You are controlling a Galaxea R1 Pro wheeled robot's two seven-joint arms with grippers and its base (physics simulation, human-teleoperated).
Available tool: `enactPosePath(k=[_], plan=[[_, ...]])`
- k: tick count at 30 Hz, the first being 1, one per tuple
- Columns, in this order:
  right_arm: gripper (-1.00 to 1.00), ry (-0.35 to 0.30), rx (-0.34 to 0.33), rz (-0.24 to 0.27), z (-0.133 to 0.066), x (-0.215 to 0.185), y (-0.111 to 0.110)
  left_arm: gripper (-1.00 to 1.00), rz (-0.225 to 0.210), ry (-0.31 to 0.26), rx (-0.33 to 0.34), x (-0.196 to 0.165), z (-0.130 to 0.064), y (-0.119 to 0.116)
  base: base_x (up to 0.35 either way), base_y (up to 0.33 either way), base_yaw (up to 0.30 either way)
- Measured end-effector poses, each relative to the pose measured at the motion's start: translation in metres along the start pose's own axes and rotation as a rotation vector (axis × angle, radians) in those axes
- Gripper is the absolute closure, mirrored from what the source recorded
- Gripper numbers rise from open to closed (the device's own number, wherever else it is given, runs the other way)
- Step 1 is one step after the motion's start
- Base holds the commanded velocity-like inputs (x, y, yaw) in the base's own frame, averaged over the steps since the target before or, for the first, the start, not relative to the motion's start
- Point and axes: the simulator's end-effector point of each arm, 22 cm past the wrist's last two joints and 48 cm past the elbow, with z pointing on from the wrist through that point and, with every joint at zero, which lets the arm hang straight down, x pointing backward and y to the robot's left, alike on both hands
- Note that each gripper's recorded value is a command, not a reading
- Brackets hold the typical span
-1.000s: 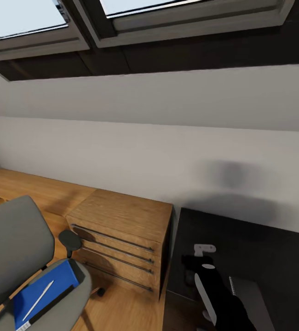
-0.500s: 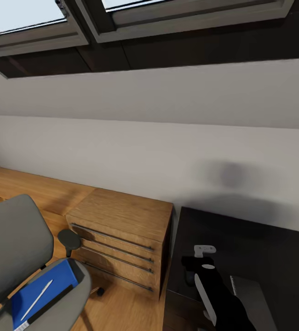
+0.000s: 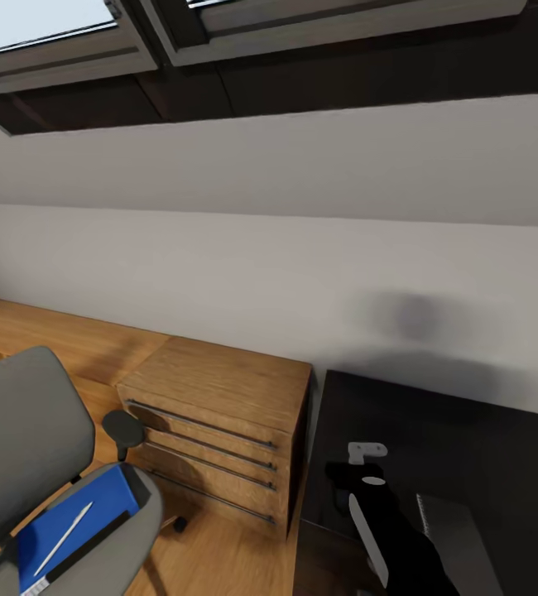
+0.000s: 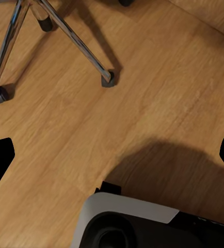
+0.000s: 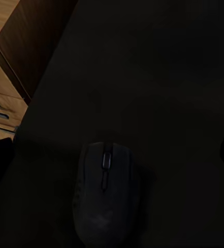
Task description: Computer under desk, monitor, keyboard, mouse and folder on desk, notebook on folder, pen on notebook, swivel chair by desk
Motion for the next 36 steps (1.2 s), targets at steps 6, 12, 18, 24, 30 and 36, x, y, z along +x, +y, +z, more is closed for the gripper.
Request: enactPosePath(k=[6, 12, 18, 24, 30, 36], plan=[[-1.00, 0.015, -0.004, -0.002, 0.007, 0.011, 0.003, -1.00, 0.000, 0.000, 0.000, 0.004, 0.007, 0.000, 0.000, 0.000, 0.000], [-1.00, 0.020, -0.004, -0.001, 0.014, 0.019, 0.003, -1.00, 0.000, 0.000, -0.001, 0.008, 0.013, 0.000, 0.000, 0.000, 0.000], [-1.00, 0.026, -0.012, 0.013, 0.020, 0.025, 0.005, -1.00, 0.000, 0.000, -0.001, 0.011, 0.020, 0.000, 0.000, 0.000, 0.000], [-1.00, 0.033, -0.018, 0.024, 0.026, 0.033, 0.007, -1.00, 0.000, -0.001, 0.000, 0.016, 0.028, -0.001, 0.000, 0.000, 0.000], [-1.00, 0.048, -0.020, 0.023, 0.030, 0.042, 0.008, -1.00, 0.000, -0.001, 0.001, 0.017, 0.030, -0.001, 0.000, 0.000, 0.000], [-1.00, 0.050, -0.019, 0.023, 0.030, 0.043, 0.007, -1.00, 0.000, -0.001, 0.002, 0.017, 0.030, -0.001, 0.000, 0.000, 0.000]])
